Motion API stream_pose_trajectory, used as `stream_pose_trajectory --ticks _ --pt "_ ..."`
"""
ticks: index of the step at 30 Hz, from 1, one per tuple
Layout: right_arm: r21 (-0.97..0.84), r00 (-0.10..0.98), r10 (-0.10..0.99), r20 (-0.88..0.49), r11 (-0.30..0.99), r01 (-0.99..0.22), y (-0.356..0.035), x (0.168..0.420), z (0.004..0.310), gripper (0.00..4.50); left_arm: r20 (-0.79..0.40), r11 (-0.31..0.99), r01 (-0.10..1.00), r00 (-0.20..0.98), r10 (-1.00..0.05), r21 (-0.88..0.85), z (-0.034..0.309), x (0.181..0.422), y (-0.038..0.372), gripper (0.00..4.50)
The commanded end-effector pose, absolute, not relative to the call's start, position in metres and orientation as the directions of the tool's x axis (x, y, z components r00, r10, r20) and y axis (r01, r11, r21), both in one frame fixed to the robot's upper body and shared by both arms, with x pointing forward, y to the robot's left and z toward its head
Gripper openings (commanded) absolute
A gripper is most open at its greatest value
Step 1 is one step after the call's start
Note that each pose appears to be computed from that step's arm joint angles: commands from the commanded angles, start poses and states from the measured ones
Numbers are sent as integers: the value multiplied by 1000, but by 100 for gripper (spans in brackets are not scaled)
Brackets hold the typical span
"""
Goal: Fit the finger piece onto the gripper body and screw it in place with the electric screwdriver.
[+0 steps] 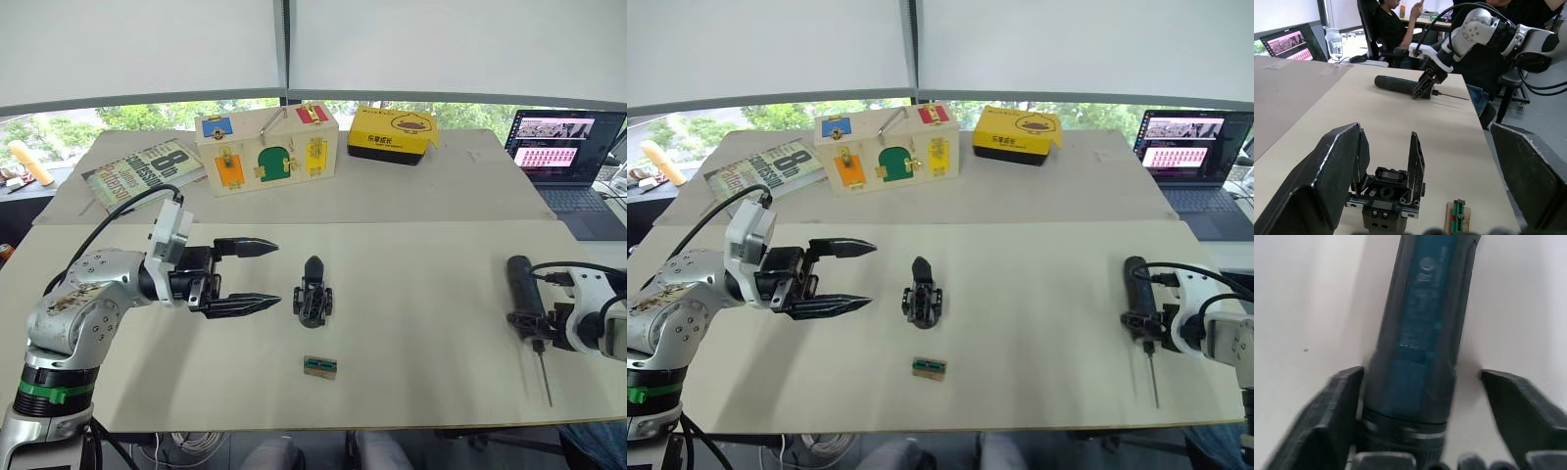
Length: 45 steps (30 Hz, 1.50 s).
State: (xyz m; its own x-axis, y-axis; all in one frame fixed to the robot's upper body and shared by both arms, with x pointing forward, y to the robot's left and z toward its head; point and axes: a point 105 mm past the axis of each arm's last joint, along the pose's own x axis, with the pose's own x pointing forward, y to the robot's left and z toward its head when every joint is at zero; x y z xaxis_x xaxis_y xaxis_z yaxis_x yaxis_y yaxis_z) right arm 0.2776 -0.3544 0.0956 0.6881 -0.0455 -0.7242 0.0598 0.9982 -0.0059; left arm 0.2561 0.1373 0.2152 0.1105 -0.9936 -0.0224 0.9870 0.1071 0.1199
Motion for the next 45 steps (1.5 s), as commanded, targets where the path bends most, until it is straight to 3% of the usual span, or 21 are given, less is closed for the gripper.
stream_pose_trajectory --ticks 1,3,7,10,14,25,32,34,38,42,45 --pt "11 710 -24 -703 999 45 -352 281 97 256 -11 86 981 89 -996 175 224 249 138 450" --pt "24 764 8 -645 1000 10 -347 288 109 197 -16 92 980 96 -995 176 223 249 140 450" --pt "-60 856 145 -496 978 -200 -321 293 151 196 -13 108 981 112 -994 163 220 250 143 450" --pt "-109 832 265 -487 927 -359 -290 284 170 196 -16 111 981 115 -993 158 219 250 147 450" --pt "-159 685 375 -624 798 -581 -246 256 163 196 -10 88 980 91 -996 179 219 246 155 450" --pt "-239 607 344 -717 696 -677 -230 253 115 196 -116 56 972 84 -990 228 191 240 167 450" --pt "-162 528 389 -755 670 -725 -231 256 100 196 -134 81 976 109 -985 203 183 240 171 450" --pt "-122 515 410 -753 682 -721 -232 256 101 302 -133 83 975 112 -985 205 184 240 171 450" --pt "-135 495 389 -777 665 -735 -239 255 107 441 -96 109 973 131 -987 203 188 241 169 450" --pt "-186 489 312 -815 657 -730 -246 256 131 446 -94 109 975 130 -987 195 188 241 168 450" --pt "-154 398 260 -880 636 -756 -245 245 147 446 -104 104 976 126 -987 192 185 241 168 450"
